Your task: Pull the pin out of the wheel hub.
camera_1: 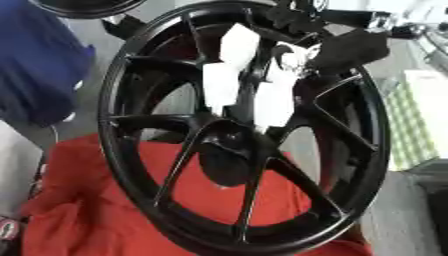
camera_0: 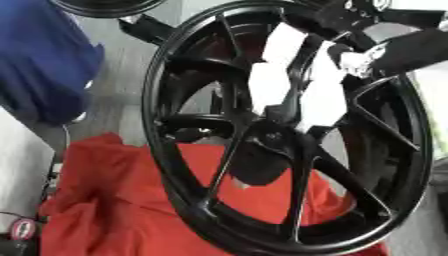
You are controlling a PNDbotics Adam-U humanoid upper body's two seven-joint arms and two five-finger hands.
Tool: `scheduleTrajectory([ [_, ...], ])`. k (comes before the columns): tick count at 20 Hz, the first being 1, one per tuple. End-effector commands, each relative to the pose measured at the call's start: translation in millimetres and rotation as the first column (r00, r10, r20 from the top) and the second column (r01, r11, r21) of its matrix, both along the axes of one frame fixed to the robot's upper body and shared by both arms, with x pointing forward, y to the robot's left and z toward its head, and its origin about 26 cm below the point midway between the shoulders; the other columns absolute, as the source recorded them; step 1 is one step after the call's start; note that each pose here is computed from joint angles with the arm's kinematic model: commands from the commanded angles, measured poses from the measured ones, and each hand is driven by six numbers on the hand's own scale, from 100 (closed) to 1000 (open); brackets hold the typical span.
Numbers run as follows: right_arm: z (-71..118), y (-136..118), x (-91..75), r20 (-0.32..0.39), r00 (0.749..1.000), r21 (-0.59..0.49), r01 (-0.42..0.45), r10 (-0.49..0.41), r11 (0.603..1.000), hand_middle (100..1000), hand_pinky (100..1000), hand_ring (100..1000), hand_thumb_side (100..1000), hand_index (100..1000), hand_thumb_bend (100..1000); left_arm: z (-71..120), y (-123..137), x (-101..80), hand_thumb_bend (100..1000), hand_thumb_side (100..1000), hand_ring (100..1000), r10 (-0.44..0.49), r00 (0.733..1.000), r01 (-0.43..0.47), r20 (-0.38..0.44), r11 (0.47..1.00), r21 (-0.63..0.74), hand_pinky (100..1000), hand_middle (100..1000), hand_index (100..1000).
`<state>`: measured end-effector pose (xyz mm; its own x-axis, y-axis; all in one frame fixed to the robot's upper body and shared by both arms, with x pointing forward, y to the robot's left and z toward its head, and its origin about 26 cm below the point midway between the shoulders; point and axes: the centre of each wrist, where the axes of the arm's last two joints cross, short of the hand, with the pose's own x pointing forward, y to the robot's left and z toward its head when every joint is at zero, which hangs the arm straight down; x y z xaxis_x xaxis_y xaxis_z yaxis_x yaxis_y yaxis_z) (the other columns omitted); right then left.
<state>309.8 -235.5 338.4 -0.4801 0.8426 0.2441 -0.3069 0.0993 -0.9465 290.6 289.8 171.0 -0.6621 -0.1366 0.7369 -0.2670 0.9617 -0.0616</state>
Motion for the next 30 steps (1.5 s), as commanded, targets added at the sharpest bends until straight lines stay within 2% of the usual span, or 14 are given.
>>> scheduleTrajectory([
  [1, 9.5, -4, 0.1, 0.028, 0.999, -0.028, 0.019, -0.018, 0.999, 932, 957, 950, 377, 996, 100, 7.5, -3, -1.5, 410, 561, 829, -0.011, 1.000, 0.010, 0.028, 1.000, 0.011, 711, 756, 900],
  [4, 9.0, -4, 1.7, 0.032, 0.999, -0.046, 0.023, -0.022, 0.999, 937, 965, 956, 337, 1000, 100, 7.4, -3, -1.4, 411, 561, 829, -0.013, 1.000, 0.012, 0.028, 1.000, 0.010, 711, 755, 899],
  [6, 9.5, -5, 2.7, 0.045, 0.998, -0.052, 0.037, -0.035, 0.998, 936, 966, 956, 370, 999, 100, 7.6, -3, -1.3, 411, 562, 829, -0.014, 0.999, 0.013, 0.029, 1.000, 0.010, 712, 755, 898],
  [8, 9.0, -7, 4.2, 0.061, 0.996, -0.055, 0.061, -0.058, 0.997, 936, 967, 957, 348, 998, 100, 7.7, -3, -1.2, 411, 562, 829, -0.015, 0.999, 0.014, 0.030, 1.000, 0.009, 712, 755, 898],
  [9, 8.4, -7, 4.9, 0.065, 0.996, -0.055, 0.069, -0.065, 0.996, 937, 967, 957, 377, 998, 100, 7.7, -3, -1.2, 410, 562, 829, -0.015, 0.999, 0.015, 0.030, 1.000, 0.009, 712, 755, 898],
  [18, 4.2, -10, 9.1, 0.047, 0.995, -0.061, 0.092, -0.090, 0.994, 937, 969, 961, 446, 998, 100, 7.4, -4, -1.1, 408, 563, 829, -0.018, 0.999, 0.018, 0.029, 1.000, 0.009, 714, 755, 897],
  [30, 2.0, -11, 9.3, 0.014, 0.998, -0.056, 0.057, -0.057, 0.997, 932, 966, 953, 499, 993, 100, 7.5, -5, -0.8, 402, 566, 829, -0.020, 0.999, 0.019, 0.027, 1.000, 0.008, 716, 755, 898],
])
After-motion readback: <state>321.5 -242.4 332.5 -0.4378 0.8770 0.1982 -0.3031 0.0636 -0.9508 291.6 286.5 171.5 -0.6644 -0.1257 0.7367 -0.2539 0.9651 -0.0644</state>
